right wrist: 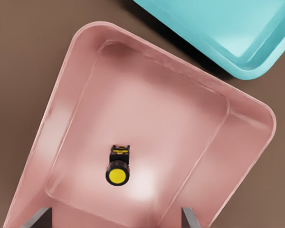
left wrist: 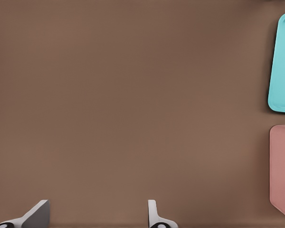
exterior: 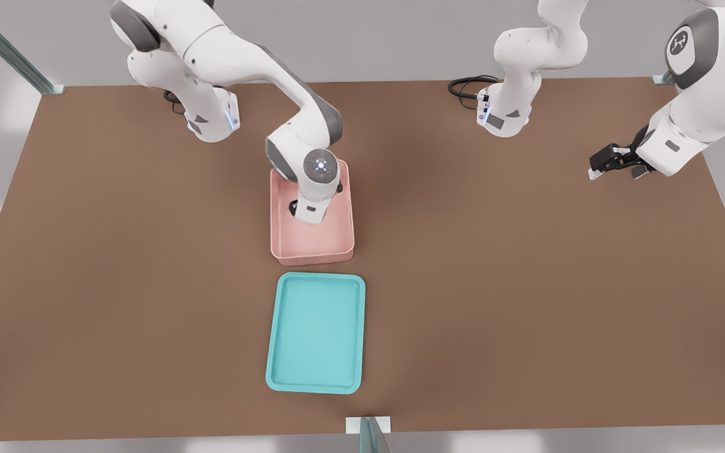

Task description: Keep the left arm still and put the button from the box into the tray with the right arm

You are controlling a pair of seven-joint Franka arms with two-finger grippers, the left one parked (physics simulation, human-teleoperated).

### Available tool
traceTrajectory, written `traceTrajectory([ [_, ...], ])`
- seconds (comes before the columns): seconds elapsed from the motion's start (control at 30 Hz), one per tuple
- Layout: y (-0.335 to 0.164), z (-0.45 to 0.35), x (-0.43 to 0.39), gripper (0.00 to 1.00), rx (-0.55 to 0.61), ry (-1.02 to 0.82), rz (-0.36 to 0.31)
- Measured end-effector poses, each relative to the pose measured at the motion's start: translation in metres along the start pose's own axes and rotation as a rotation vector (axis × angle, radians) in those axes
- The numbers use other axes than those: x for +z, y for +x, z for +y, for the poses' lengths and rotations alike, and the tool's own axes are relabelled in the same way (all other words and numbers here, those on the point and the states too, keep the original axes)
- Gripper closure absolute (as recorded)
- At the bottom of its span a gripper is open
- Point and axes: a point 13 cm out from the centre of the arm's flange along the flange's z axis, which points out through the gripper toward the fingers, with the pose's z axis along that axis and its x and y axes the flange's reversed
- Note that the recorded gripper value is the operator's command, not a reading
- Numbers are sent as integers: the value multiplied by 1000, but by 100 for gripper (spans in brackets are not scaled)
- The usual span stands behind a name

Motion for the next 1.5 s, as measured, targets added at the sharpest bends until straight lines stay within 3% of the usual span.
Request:
traceTrajectory([
  [0.23, 13, 12, 111, 0, 37, 44, -21],
  [0.33, 17, 4, 142, 0, 51, 51, -60],
  [0.53, 9, 18, 149, 0, 58, 25, -165],
  [1.0, 10, 22, 174, 0, 118, 5, -185],
  [1.1, 10, 24, 175, 6, 125, 4, -186],
  [1.17, 9, 22, 174, 22, 133, 3, -187],
  [1.27, 6, 17, 171, 26, 153, -4, -191],
  [1.33, 5, 15, 170, 37, 160, -6, -194],
  [1.43, 8, 23, 170, 37, 146, -8, -193],
  [1.5, 10, 27, 170, 51, 137, -7, -193],
])
